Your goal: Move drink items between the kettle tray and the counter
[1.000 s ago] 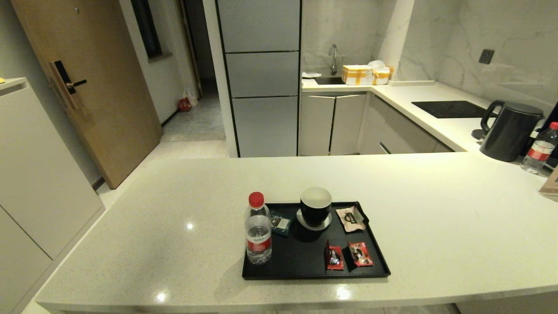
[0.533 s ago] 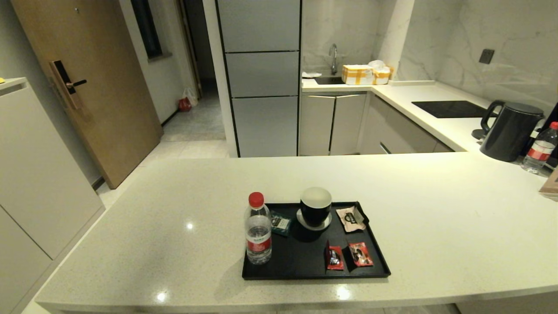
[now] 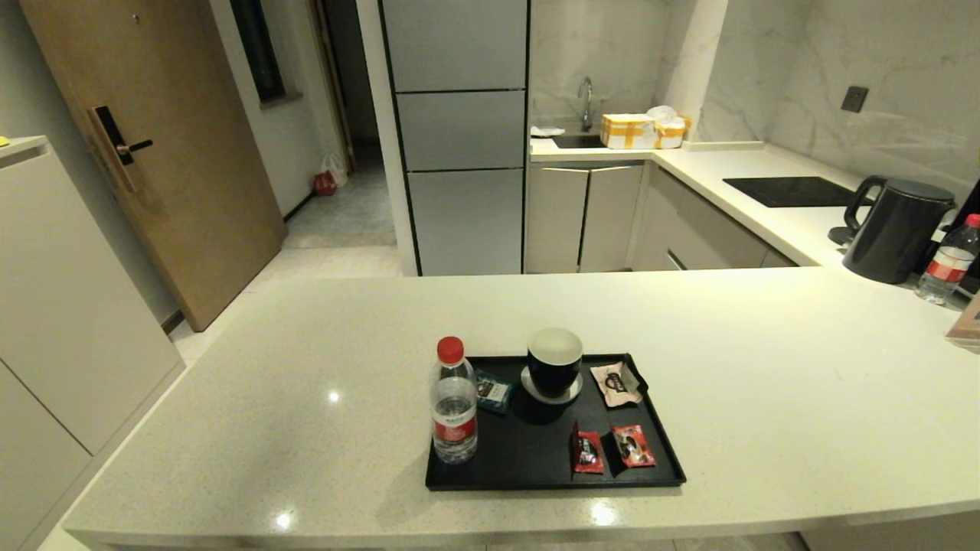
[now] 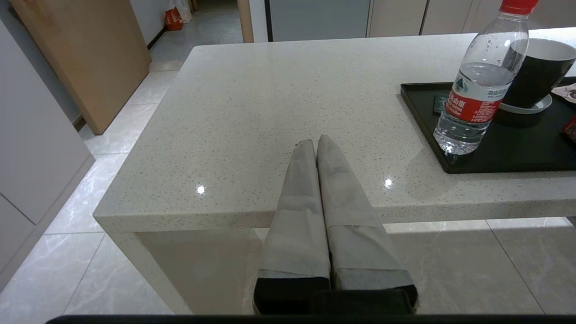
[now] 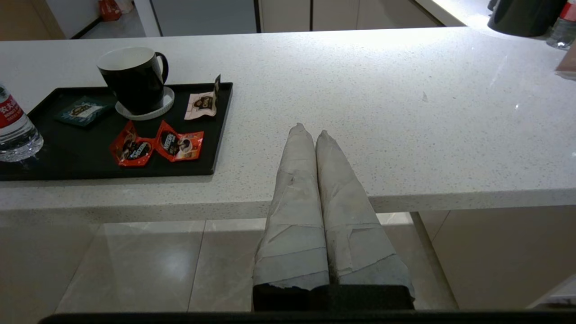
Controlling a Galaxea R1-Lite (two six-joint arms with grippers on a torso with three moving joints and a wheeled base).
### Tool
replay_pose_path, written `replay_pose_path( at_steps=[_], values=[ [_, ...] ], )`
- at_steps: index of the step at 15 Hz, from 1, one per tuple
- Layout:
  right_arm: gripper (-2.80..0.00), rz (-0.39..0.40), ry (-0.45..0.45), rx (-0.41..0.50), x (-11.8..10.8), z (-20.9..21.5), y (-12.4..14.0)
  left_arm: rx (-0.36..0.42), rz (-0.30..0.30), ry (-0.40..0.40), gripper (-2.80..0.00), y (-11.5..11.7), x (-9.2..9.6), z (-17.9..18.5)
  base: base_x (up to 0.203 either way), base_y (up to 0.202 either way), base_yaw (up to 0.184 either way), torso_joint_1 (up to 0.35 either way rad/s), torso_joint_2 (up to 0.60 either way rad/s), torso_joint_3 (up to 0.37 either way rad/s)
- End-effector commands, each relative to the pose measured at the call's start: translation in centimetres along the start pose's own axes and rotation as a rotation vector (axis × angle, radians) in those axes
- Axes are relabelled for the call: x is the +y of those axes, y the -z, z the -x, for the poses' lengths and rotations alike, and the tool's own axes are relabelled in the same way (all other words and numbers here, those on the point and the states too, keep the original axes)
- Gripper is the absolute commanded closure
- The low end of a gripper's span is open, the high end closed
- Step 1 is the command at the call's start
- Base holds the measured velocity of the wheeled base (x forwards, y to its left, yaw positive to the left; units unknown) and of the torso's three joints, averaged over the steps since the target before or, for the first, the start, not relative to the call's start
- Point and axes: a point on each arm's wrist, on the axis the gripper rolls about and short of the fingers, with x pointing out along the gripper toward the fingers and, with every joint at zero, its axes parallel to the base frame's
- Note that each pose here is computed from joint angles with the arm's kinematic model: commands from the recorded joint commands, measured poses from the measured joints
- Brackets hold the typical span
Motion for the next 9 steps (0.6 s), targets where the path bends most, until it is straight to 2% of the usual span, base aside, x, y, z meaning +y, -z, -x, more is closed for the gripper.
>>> replay_pose_path(
  at_steps=[1,9],
  values=[
    [0.00,-0.001,0.000,0.006,0.00,-0.04,0.05,0.001,0.000,0.000,0.00,-0.01,0.00,-0.01,0.000,0.000,0.000,0.000,0.00,0.000],
    [0.00,-0.024,0.002,0.001,-0.01,-0.04,0.00,0.001,-0.001,0.000,0.00,-0.01,0.00,-0.01,0.000,0.000,0.000,0.000,0.00,0.000]
  ],
)
